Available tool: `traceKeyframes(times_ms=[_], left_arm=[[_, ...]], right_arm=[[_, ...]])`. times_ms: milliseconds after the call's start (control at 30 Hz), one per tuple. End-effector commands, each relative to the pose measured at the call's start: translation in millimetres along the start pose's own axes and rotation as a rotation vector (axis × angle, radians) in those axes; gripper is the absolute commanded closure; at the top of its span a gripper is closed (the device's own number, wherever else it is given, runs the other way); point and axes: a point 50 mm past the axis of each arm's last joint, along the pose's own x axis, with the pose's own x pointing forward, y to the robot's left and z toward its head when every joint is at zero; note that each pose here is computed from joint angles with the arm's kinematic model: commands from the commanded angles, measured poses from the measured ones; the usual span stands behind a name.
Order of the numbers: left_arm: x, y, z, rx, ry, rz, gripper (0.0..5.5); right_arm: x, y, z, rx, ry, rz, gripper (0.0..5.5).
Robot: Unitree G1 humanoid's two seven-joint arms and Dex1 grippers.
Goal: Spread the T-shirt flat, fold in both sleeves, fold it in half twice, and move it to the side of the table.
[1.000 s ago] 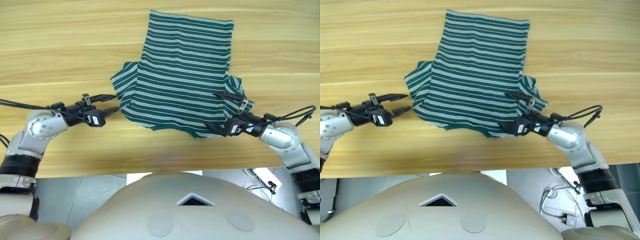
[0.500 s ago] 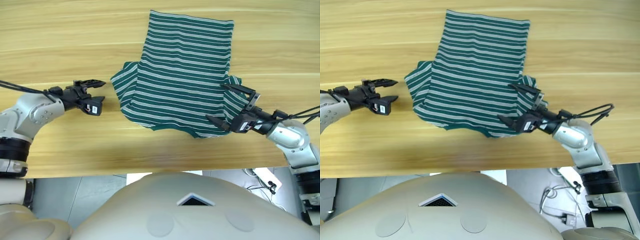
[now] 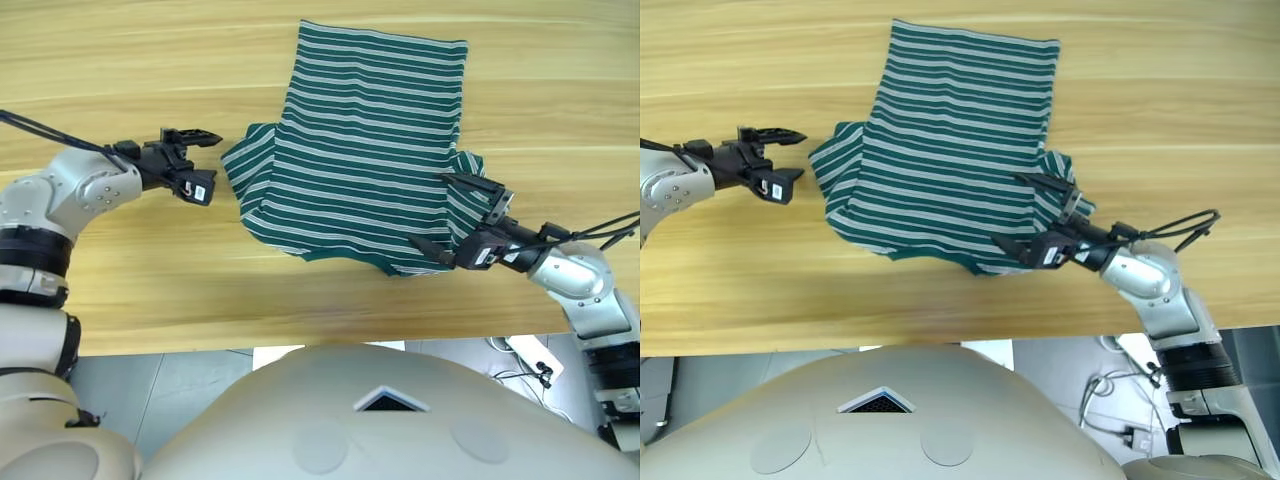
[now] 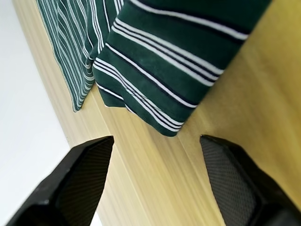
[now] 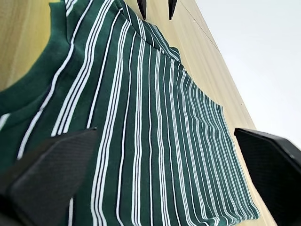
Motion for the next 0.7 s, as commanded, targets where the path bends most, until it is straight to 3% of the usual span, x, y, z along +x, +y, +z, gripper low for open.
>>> traceKeyframes(times_ms=[33, 167, 700], left_arm=[[10, -2, 5, -0.013, -0.055, -0.017, 2.06], [15, 1, 6, -0.03, -0.084, -0.002, 2.34], [19, -3, -4, -0.014, -0.023, -0.029, 5.11]], right_arm=[[0, 0, 2, 0.004, -0.008, 0.002, 0.1], [1, 1, 0, 0.006, -0.001, 0.004, 0.1], [-1, 5, 2, 0.014, -0.001, 0.016, 0.1]])
